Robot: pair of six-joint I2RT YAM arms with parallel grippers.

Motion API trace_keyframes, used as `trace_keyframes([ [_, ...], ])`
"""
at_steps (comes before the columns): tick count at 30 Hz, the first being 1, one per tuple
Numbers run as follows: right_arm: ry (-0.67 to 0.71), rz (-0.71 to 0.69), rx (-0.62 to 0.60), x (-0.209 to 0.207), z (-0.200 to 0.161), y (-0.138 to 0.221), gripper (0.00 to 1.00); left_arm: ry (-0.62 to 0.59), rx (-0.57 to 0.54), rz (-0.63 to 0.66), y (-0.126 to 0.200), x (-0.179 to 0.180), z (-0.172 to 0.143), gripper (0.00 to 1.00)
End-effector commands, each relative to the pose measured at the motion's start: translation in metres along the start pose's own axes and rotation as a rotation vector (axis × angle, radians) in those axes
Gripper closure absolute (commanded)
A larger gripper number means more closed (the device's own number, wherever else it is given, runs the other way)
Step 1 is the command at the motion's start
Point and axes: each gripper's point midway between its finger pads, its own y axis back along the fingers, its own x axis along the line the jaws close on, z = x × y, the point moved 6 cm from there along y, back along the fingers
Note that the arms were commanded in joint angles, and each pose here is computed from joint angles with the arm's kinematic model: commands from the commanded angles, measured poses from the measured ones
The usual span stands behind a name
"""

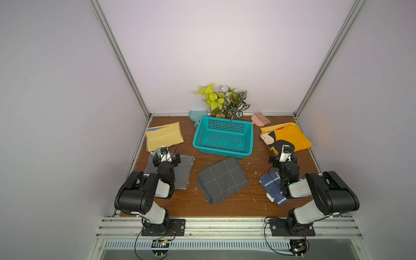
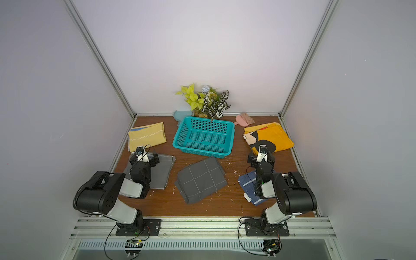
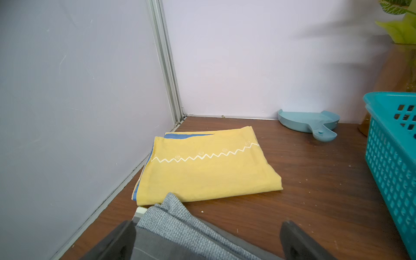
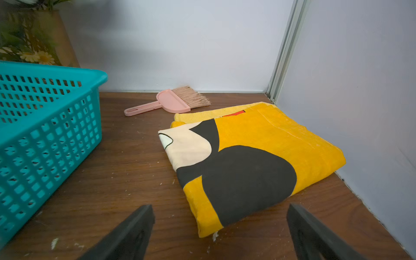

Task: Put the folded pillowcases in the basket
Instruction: Pick up the pillowcase from the center of the board.

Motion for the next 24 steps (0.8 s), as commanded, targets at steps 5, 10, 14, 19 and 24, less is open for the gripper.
trace_keyframes([
  [5,-0.025,0.018,-0.038,0.0,0.012,-0.007,0.0,0.014,-0.021,0.001,-0.003,0.001,0.005,0.01],
  [10,-0.027,0.028,-0.033,-0.001,0.012,-0.008,0.0,0.014,-0.011,-0.003,-0.005,0.001,0.004,0.01],
  [14,-0.027,0.028,-0.035,-0.001,0.012,-0.008,0.0,0.022,-0.012,-0.015,-0.005,0.002,0.004,0.01],
  [19,-0.027,0.028,-0.034,-0.001,0.012,-0.007,0.0,0.022,-0.015,-0.017,-0.004,0.002,0.004,0.01],
  [24,-0.013,-0.006,0.025,0.0,0.038,-0.02,0.0,-0.03,0.004,0.039,-0.01,-0.003,0.035,0.01],
])
